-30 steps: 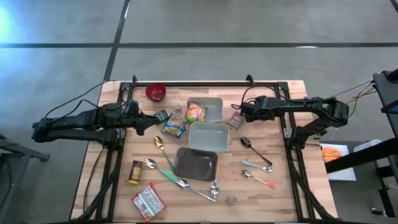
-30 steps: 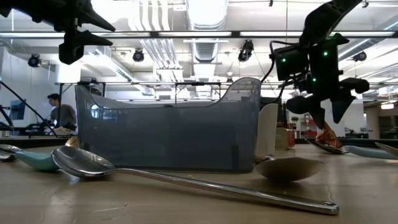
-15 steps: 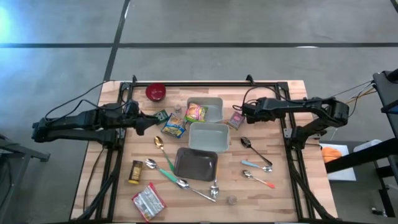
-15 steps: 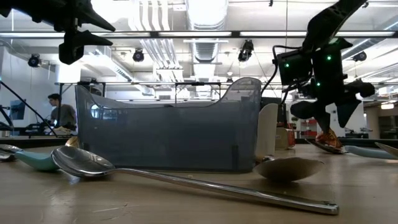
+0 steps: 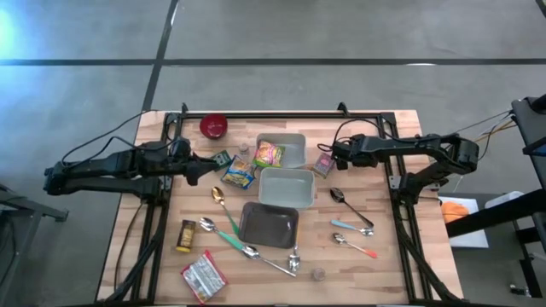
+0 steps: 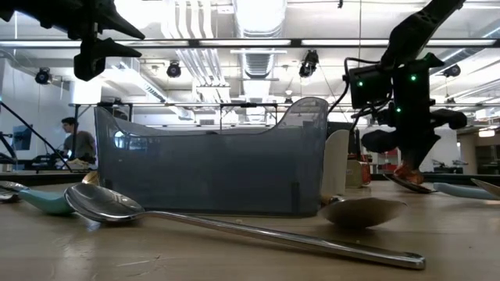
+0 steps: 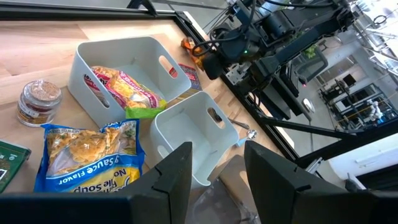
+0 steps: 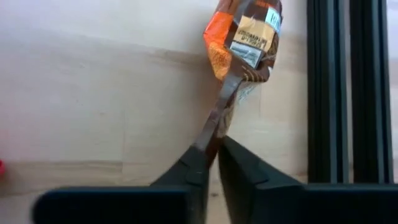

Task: Pick & Place Food Item
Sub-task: Put the orange seasoning pack into the bottom gray bin

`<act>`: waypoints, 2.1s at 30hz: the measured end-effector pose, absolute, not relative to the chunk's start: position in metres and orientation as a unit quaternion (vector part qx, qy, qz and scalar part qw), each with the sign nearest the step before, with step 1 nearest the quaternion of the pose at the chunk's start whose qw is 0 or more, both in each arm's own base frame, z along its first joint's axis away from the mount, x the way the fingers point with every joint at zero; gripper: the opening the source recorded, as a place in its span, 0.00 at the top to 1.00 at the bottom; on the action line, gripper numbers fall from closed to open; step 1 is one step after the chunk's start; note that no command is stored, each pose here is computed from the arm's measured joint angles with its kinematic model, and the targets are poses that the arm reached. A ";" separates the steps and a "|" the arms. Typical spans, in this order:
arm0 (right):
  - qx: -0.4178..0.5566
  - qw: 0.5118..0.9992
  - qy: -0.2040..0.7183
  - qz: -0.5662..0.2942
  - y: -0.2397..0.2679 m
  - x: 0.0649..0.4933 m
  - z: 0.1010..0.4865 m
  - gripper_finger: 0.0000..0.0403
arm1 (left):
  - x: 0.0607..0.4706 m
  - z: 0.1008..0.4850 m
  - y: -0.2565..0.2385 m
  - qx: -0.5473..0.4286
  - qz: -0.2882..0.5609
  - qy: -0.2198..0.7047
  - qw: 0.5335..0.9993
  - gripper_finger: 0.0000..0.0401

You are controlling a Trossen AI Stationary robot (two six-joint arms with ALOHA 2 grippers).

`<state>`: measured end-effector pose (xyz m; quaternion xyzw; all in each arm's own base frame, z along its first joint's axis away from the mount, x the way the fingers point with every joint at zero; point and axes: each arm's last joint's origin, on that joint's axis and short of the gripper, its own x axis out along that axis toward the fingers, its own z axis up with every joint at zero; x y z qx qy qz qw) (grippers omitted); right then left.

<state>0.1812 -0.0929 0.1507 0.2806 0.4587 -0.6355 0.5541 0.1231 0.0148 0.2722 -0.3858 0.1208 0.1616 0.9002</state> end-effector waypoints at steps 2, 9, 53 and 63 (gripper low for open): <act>0.277 0.557 0.462 -0.632 -0.093 0.181 0.151 0.97 | 0.123 0.272 0.015 -0.386 0.162 0.121 0.900 0.62; 0.308 0.573 0.496 -0.575 -0.088 0.182 0.155 0.98 | 0.123 0.272 0.015 -0.386 0.161 0.121 0.900 0.62; 0.244 0.818 0.451 -0.261 -0.044 0.251 0.354 0.98 | 0.123 0.272 0.015 -0.383 0.167 0.119 0.901 0.62; 0.158 0.842 0.480 -0.188 -0.025 0.316 0.355 0.98 | 0.123 0.272 0.015 -0.383 0.167 0.119 0.901 0.62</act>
